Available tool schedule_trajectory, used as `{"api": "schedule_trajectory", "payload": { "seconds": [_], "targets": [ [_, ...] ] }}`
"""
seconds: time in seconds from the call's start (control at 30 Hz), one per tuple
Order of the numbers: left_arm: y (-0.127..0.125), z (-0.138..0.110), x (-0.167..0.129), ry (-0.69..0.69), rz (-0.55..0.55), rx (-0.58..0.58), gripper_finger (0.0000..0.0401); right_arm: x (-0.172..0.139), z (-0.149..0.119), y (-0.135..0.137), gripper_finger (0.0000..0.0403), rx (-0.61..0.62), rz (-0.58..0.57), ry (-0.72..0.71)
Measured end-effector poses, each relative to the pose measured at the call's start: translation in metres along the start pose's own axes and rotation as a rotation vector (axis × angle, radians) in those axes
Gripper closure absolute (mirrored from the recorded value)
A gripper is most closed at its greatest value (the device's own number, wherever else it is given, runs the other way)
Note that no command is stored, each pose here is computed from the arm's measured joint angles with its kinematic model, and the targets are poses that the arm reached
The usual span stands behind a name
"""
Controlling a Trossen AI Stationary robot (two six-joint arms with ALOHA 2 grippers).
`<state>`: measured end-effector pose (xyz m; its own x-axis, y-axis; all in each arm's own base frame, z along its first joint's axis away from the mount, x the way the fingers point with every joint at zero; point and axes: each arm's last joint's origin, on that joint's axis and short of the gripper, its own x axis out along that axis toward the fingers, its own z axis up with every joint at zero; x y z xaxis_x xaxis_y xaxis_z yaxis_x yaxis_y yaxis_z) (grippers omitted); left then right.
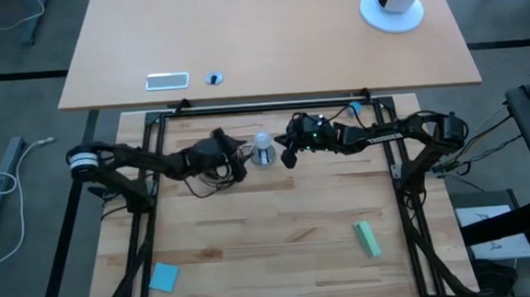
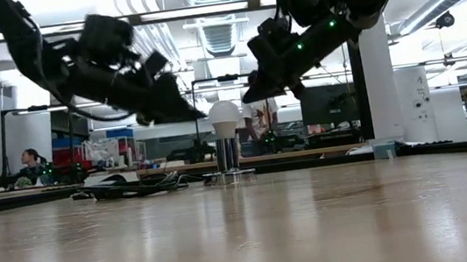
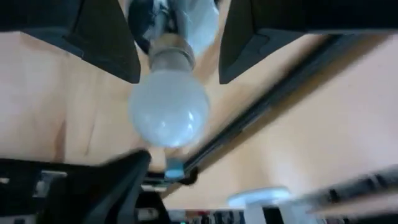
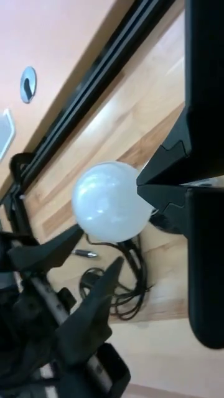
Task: Screw lightbulb
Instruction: Insert the lightbulb into the lamp
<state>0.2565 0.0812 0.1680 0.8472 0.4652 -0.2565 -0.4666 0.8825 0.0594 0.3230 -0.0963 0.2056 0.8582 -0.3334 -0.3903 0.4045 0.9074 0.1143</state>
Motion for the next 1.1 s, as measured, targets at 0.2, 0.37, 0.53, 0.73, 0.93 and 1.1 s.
{"api": "schedule_trajectory", "payload": {
  "seconds": [0.2, 0.37, 0.53, 0.73, 0.93, 1.1],
  "targets": [
    [0.001, 0.000, -0.001, -0.020, -0.021, 0.091, 0.0231, 0.003, -0.003, -0.002, 0.0403, 0.085, -0.031, 0.009],
    [0.000, -0.004, 0.001, -0.009, -0.047, 0.164, 0.0280, 0.007, -0.009, -0.004, 0.0403, 0.128, -0.052, 0.037],
    [0.002, -0.004, 0.002, -0.005, -0.029, 0.204, 0.0347, 0.008, -0.009, -0.005, 0.0403, 0.133, -0.071, 0.034],
    [0.004, -0.003, 0.002, -0.012, -0.014, 0.205, 0.0392, 0.008, -0.006, -0.005, 0.0403, 0.131, -0.068, 0.025],
    [0.004, -0.001, 0.003, -0.040, -0.018, 0.198, 0.0398, 0.008, -0.006, -0.005, 0.0403, 0.130, -0.068, 0.025],
    [0.002, -0.003, 0.007, -0.071, -0.059, 0.168, 0.0398, 0.008, -0.005, -0.004, 0.0403, 0.101, -0.057, 0.019]
  ]
}}
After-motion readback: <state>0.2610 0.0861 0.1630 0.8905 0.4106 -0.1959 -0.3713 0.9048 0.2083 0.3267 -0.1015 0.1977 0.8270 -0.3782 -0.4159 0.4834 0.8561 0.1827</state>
